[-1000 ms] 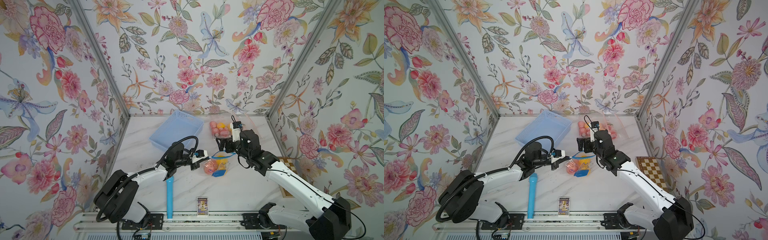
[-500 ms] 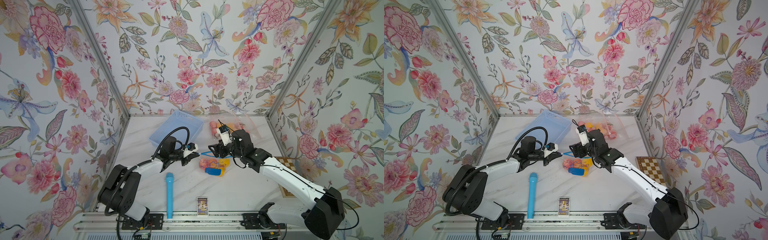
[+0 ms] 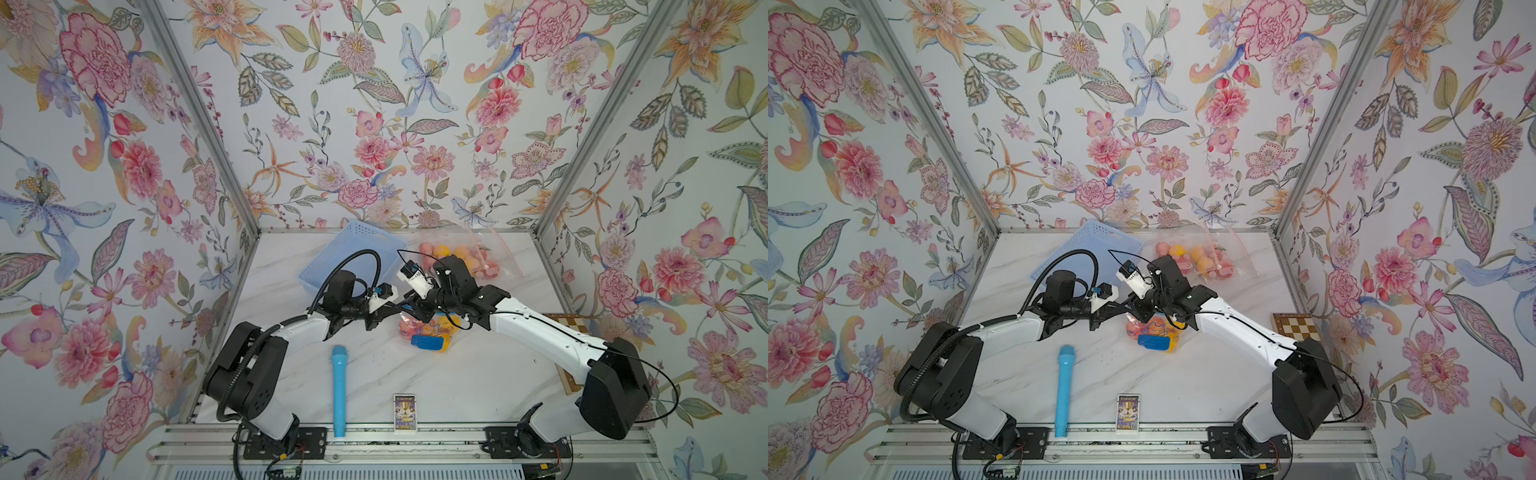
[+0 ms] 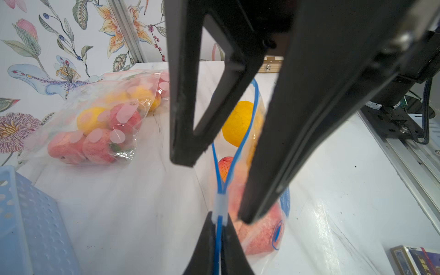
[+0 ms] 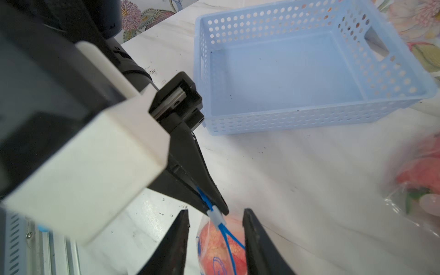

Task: Place the peach in a zip-top bag and seal the zipper
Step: Zip the zipper on the zipper food storage bag.

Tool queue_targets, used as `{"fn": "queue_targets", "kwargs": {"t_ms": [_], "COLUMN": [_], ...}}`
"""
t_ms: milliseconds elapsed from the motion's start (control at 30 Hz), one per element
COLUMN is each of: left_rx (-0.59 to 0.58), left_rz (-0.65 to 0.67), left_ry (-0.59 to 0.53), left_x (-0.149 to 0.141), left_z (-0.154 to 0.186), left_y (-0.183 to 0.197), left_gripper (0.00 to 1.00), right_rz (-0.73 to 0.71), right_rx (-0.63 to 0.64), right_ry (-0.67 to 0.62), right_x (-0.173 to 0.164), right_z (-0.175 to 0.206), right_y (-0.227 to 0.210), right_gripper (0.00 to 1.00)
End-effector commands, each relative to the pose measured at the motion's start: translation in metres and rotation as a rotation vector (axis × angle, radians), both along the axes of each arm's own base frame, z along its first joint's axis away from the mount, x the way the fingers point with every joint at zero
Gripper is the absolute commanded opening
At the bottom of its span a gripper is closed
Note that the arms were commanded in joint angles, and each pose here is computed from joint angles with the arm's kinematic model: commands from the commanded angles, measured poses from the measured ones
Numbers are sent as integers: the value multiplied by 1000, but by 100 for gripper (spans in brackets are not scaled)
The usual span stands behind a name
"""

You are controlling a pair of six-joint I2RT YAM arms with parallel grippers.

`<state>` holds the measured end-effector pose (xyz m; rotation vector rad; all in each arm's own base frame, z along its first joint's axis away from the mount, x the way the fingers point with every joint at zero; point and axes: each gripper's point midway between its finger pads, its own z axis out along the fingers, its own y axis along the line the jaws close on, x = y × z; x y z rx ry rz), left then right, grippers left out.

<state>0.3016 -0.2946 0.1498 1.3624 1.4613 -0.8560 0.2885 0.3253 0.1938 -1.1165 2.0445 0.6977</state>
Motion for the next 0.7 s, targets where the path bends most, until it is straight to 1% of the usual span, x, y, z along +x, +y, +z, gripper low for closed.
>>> {"fn": "queue_targets", "kwargs": {"t_ms": [0, 200, 300, 333, 467, 667], "left_rx": [-38, -58, -56, -56, -59, -63], "left_rz": [-14, -21, -16, -16, -15, -10], "left_ry": [5, 16, 21, 21, 24, 25], "left_x": [2, 3, 4, 4, 3, 4], "left_z": [11, 15, 14, 14, 14, 15], "left_y": [-1, -3, -2, -2, 0, 2], "left_gripper": [9, 3, 1, 1, 0, 0], "right_rz": [62, 65, 60, 59, 35, 17], "right_rx": [-2, -21, -29, -33, -48, -65], "right_ry": [10, 26, 29, 31, 22, 16], "right_x": [-6, -2, -1, -1, 3, 6], "right_z": [0, -12, -15, -17, -20, -24], "right_y": [7, 9, 8, 8, 4, 0], "right_gripper": [36, 29, 23, 23, 29, 31]}}
